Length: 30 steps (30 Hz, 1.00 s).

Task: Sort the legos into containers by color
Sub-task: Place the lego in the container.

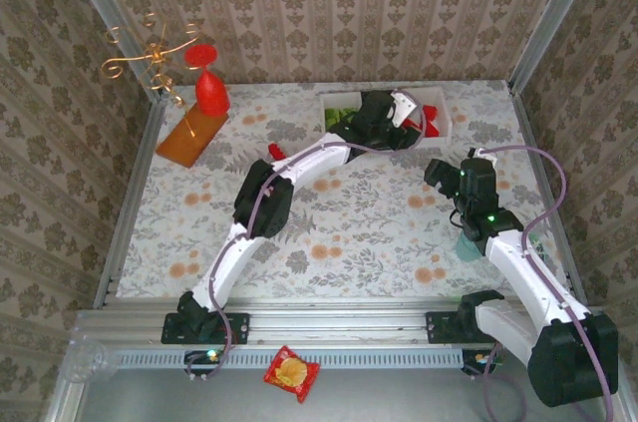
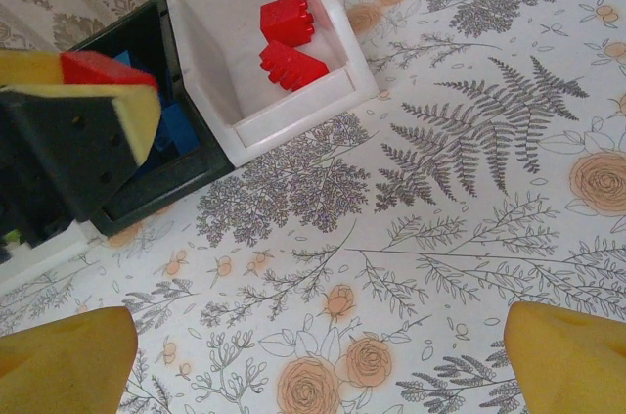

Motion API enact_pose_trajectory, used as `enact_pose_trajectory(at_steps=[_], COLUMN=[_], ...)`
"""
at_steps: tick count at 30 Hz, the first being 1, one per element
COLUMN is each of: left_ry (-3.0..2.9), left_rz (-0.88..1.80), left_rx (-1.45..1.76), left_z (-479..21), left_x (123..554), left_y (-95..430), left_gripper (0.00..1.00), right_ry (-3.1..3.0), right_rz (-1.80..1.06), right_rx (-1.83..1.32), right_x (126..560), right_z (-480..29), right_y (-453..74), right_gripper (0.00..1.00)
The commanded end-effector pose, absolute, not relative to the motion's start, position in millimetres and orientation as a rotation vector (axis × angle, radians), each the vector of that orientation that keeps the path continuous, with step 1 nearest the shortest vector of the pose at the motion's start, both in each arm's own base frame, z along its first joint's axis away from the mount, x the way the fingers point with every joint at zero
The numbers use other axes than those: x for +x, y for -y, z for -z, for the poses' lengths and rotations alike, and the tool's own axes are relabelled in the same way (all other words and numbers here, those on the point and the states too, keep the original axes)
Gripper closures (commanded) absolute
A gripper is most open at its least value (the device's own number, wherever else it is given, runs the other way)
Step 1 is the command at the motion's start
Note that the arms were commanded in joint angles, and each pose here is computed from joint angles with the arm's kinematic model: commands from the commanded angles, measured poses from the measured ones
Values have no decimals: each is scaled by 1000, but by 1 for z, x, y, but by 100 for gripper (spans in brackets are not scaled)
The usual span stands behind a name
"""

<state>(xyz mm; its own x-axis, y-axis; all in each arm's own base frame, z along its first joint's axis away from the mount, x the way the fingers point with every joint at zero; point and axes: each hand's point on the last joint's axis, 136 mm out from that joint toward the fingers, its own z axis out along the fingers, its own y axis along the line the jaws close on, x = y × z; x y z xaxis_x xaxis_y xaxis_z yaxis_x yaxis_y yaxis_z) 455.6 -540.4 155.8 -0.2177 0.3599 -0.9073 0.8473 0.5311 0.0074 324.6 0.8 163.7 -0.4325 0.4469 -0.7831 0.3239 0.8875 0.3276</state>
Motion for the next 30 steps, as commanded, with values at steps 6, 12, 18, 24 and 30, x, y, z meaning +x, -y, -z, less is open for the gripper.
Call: enact_pose_trajectory(at_steps=[6, 12, 18, 24, 30], left_ry=[-1648, -1587, -1533, -1495, -1521], left_rz=[631, 620, 637, 624, 621], left_rx=[1048, 1012, 958, 937, 938], left_z=[-162, -153, -159, -172, -197], left_x=[467, 478, 485, 488, 485], left_y=[575, 587, 593, 592, 583], left_gripper=[43, 36, 25, 14, 7], right_ry=[-2051, -2047, -2044, -2037, -2028], right_rz=[-89, -88, -93, -94, -100], right_rx=[584, 582, 582, 584, 587], right_x=[316, 315, 313, 312, 312], right_z=[-158, -160, -161, -163, -166], right_y=[12, 14, 14, 14, 14], right_gripper=[2, 2, 2, 2, 3])
